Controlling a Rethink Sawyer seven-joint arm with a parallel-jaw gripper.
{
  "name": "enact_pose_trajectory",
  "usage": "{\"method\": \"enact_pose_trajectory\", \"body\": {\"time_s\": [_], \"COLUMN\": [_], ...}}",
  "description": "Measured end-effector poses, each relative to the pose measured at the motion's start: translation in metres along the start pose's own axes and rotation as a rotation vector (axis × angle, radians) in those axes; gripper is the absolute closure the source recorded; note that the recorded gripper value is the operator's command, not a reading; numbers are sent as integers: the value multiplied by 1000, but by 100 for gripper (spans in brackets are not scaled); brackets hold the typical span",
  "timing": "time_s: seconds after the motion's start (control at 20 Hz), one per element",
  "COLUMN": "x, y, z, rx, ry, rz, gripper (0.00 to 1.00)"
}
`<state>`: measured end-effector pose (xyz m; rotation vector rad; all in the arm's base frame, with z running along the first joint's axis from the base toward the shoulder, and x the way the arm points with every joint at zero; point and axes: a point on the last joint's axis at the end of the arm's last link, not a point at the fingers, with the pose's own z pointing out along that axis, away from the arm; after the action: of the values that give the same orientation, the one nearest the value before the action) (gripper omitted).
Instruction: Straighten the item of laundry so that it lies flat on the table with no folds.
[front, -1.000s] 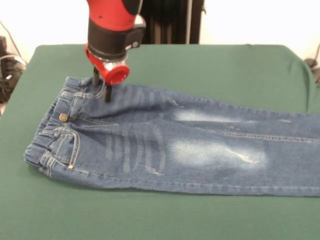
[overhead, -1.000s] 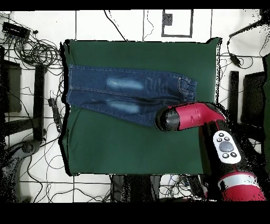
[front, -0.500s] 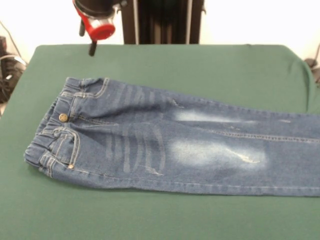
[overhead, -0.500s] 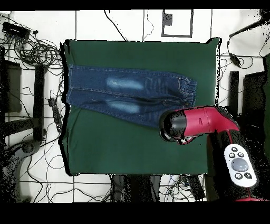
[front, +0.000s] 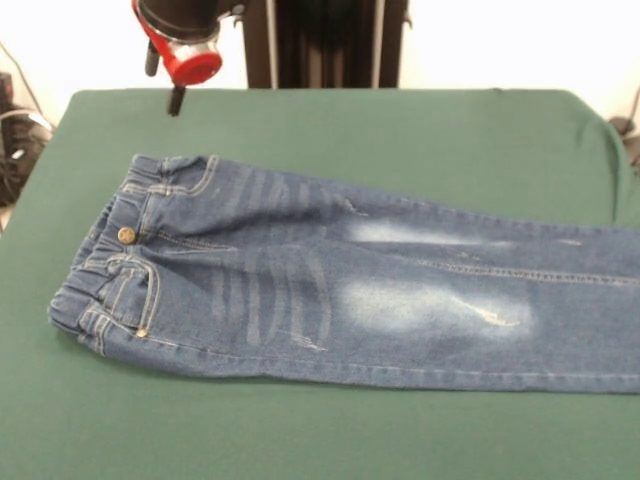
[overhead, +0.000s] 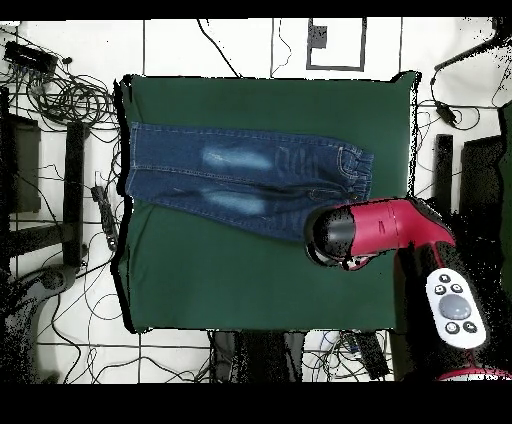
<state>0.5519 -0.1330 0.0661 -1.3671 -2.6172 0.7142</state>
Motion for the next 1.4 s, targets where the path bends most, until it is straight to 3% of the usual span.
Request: {"method": "enact_pose_trajectory", "body": {"time_s": [0.4,0.7,1.0,1.35,1.4], "x": [2,12,6,-13,-19], "y": [42,82,114,146,158], "z": [-38,-72,-95,-92,-85], "rx": [-190,-254,-305,-373,-402], "ry": [-88,-118,-146,-175,-183], "rz": [-13,-26,-16,3,8], "gripper": [0,0,0,0,0]}}
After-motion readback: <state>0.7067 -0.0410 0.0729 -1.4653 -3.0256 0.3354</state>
